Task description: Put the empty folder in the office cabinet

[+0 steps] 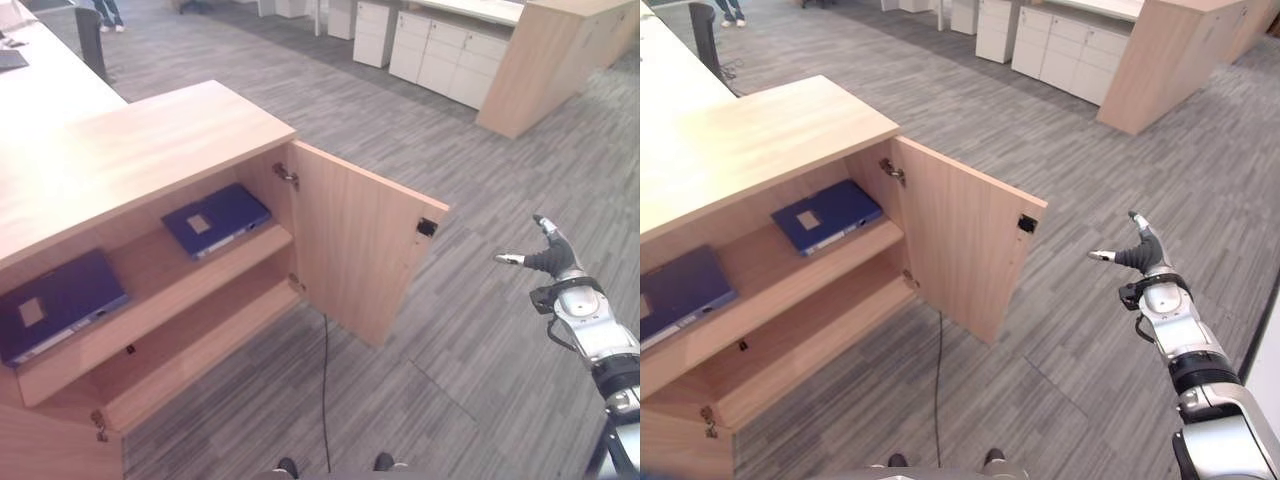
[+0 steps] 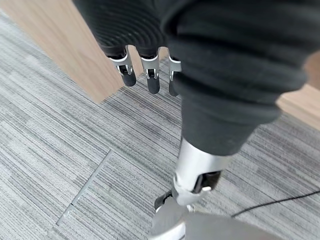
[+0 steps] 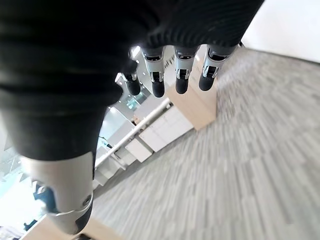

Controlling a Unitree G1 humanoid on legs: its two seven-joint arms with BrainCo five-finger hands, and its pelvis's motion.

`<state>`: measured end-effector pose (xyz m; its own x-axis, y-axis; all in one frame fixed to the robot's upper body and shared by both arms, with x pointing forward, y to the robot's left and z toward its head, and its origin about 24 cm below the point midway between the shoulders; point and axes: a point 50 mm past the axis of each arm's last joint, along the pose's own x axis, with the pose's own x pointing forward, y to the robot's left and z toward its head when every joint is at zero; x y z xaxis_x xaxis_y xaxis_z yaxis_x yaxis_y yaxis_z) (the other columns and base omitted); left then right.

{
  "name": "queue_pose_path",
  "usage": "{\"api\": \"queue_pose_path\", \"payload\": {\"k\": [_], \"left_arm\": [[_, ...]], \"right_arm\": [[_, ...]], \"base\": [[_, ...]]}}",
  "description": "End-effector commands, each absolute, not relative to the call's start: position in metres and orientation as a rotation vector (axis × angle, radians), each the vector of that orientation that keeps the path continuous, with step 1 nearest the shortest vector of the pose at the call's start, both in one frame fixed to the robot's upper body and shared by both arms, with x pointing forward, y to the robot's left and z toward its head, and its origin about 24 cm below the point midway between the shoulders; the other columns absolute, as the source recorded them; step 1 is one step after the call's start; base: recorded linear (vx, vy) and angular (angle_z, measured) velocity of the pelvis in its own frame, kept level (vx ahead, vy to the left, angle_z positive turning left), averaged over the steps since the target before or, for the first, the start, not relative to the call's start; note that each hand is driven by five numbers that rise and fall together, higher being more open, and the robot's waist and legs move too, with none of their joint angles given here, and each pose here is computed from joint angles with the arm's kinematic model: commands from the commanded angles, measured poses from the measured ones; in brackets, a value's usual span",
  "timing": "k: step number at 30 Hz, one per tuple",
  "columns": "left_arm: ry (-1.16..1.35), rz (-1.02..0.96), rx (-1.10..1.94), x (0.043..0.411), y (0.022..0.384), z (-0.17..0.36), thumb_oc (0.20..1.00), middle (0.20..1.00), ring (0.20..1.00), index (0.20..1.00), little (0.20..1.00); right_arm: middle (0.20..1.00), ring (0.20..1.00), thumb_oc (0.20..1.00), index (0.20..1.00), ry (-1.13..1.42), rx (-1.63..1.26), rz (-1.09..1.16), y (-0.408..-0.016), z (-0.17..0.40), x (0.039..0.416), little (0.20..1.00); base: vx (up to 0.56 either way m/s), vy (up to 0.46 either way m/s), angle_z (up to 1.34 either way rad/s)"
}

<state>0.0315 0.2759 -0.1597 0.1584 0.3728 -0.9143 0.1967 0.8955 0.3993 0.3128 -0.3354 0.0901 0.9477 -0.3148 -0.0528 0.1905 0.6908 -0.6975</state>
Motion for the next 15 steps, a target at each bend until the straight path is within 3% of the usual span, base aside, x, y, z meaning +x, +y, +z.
{"api": "queue_pose_path", "payload": {"k": [1, 11, 15], "left_arm": [[1.436, 0.144, 0.489, 0.027, 0.277, -0.16, 1.0, 1.0, 1.0, 1.0, 1.0], [1.378, 0.18, 0.481, 0.044, 0.284, -0.156, 1.0, 1.0, 1.0, 1.0, 1.0], [1.447, 0.179, 0.479, 0.023, 0.281, -0.158, 1.0, 1.0, 1.0, 1.0, 1.0]], "right_arm": [[1.0, 1.0, 1.0, 1.0, 0.063, -0.733, -0.291, -0.331, 0.126, 0.334, 1.0], [1.0, 1.0, 1.0, 1.0, -0.001, -0.728, -0.361, -0.341, 0.159, 0.341, 1.0], [1.0, 1.0, 1.0, 1.0, -0.007, -0.725, -0.367, -0.342, 0.159, 0.339, 1.0]], "base": [[0.17, 0.15, 0.08], [-0.03, 0.005, 0.14], [0.02, 0.194, 0.04]]}}
